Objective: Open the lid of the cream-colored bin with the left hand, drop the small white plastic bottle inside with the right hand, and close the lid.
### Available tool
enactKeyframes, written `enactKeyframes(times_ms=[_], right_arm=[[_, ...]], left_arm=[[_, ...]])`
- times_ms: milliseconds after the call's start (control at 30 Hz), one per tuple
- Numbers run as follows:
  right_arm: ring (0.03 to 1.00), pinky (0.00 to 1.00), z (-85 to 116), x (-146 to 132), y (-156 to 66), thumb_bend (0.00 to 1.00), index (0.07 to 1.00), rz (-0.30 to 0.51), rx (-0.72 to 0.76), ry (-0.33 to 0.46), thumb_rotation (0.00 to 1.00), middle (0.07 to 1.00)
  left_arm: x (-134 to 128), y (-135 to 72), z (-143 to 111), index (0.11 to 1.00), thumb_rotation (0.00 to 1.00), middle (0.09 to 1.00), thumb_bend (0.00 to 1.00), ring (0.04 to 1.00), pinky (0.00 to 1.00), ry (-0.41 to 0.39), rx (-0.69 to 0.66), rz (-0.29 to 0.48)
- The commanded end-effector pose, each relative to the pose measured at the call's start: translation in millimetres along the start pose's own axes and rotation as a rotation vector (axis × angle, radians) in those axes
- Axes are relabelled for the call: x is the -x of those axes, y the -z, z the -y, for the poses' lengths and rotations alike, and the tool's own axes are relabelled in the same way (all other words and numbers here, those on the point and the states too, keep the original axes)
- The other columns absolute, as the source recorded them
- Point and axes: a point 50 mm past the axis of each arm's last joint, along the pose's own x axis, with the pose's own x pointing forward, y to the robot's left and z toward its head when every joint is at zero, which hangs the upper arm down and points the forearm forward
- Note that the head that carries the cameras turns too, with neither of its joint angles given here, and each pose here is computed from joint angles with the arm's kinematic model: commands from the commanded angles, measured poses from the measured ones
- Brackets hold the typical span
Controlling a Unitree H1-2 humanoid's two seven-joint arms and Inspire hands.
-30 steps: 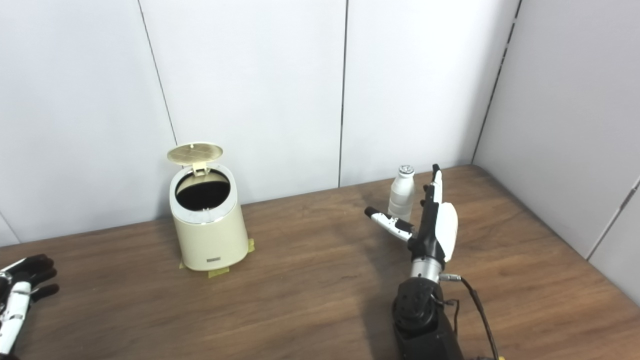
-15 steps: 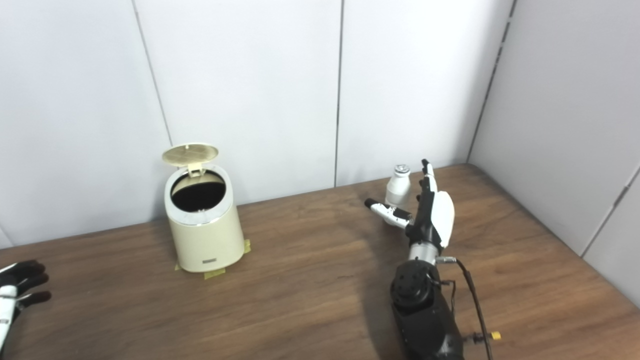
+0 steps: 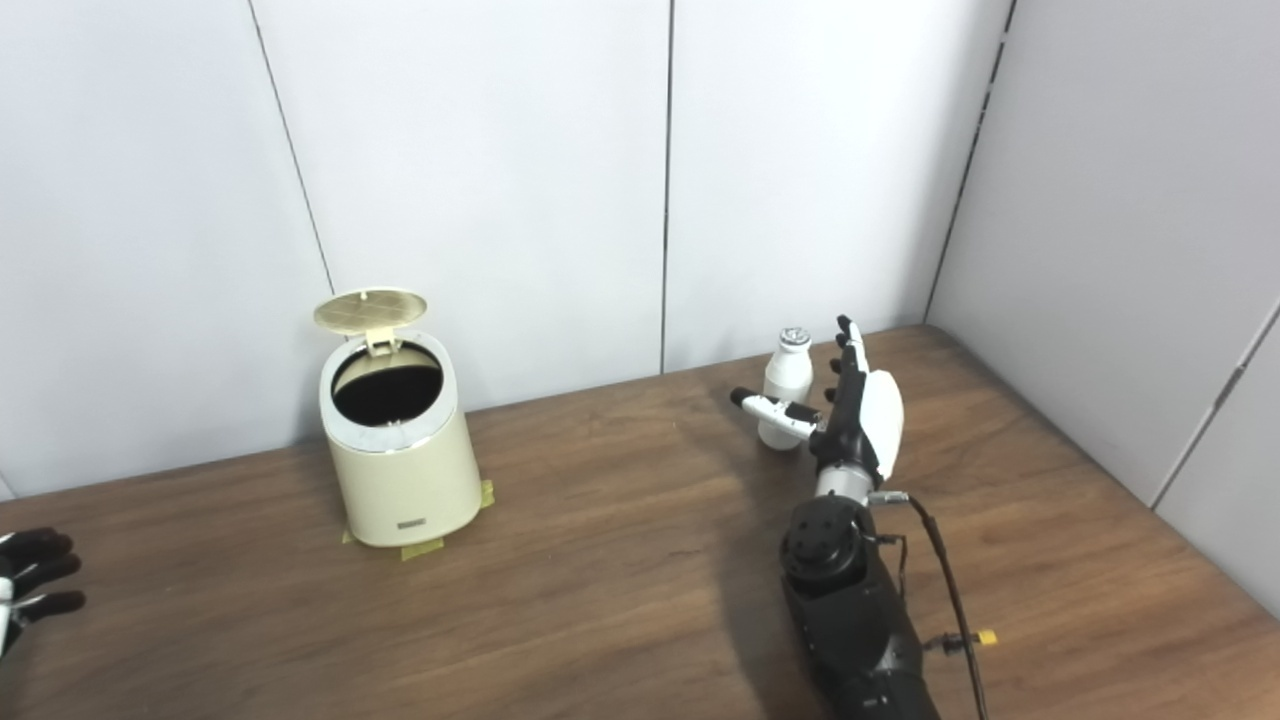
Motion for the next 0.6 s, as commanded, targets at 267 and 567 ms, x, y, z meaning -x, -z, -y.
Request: enactKeyframes(times_ms=[267,567], right_arm=[[0.776,0.68,2.4,-22.0,-17.0,0.83,0.836,0.052,-0.018,0.001,0.26,0.817],[0.757,0.66,1.7,-20.2,-12.8,0.85,0.825,0.035,-0.011,-0.008,0.29,0.795]], left_arm=[[-12.3,-19.6,-2.8,0.645,0.58,0.677,0.20,0.683,0.58,0.011,0.005,0.095],[-12.2,-20.1,-2.8,0.642,0.58,0.672,0.21,0.674,0.57,0.001,0.001,0.100]])
